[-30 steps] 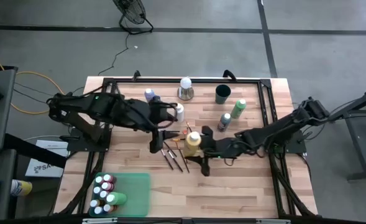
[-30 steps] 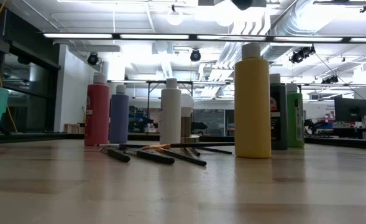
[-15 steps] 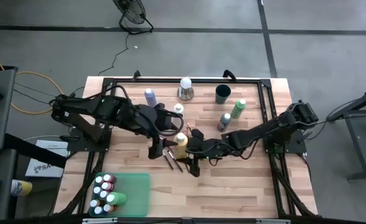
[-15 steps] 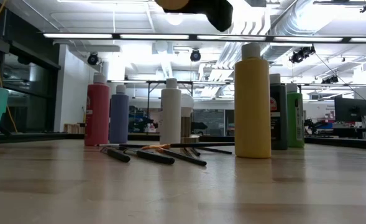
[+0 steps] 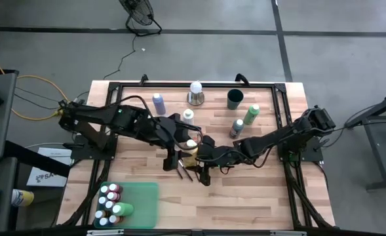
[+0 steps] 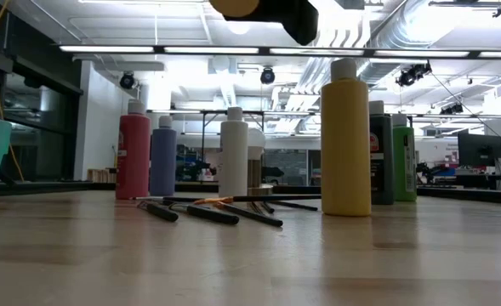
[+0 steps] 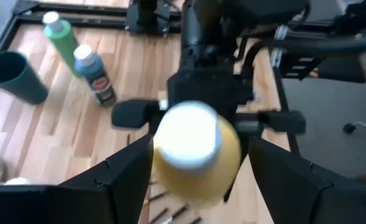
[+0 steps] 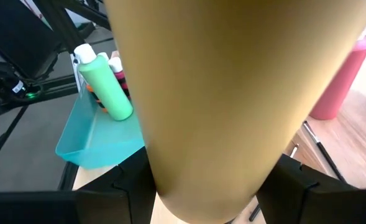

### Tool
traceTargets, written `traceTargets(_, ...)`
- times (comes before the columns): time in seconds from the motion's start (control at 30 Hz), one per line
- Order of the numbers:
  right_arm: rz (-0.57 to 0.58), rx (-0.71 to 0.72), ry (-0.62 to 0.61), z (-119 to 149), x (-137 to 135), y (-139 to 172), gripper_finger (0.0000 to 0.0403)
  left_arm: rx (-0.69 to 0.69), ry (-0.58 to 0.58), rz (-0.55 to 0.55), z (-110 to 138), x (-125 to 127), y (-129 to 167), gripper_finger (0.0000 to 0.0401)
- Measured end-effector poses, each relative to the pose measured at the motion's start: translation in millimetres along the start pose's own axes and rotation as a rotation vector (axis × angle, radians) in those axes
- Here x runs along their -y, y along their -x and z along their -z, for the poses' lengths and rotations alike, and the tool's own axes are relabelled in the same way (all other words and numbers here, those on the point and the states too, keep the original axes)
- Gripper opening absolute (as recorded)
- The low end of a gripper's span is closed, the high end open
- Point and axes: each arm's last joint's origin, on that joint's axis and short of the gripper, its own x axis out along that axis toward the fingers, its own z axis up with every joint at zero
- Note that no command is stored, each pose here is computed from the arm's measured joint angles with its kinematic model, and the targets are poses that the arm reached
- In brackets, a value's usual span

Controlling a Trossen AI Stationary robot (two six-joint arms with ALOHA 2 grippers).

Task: Pick & Place Paint Supplies
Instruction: Put the yellow paint bottle into the green bin

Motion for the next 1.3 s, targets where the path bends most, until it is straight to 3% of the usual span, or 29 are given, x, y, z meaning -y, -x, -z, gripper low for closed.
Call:
traceTargets(0.47,0.007,-0.025,0.004,2.6,0.8,0.0,0.0207,0.022,-0.002,0.011,-2.6,1.2,-2.7,0.0254)
traceTargets(0.97,0.003,-0.038,0.016,4.2,-0.2,0.4,0.0207,0.019,0.006,0.035,-2.0,0.5,3.9,0.0119)
traceTargets(1.3,0.005,-0.039,0.015,4.5,0.1,0.2,0.0206,-0.001,0.004,0.045,-0.3,0.6,3.7,0.0112)
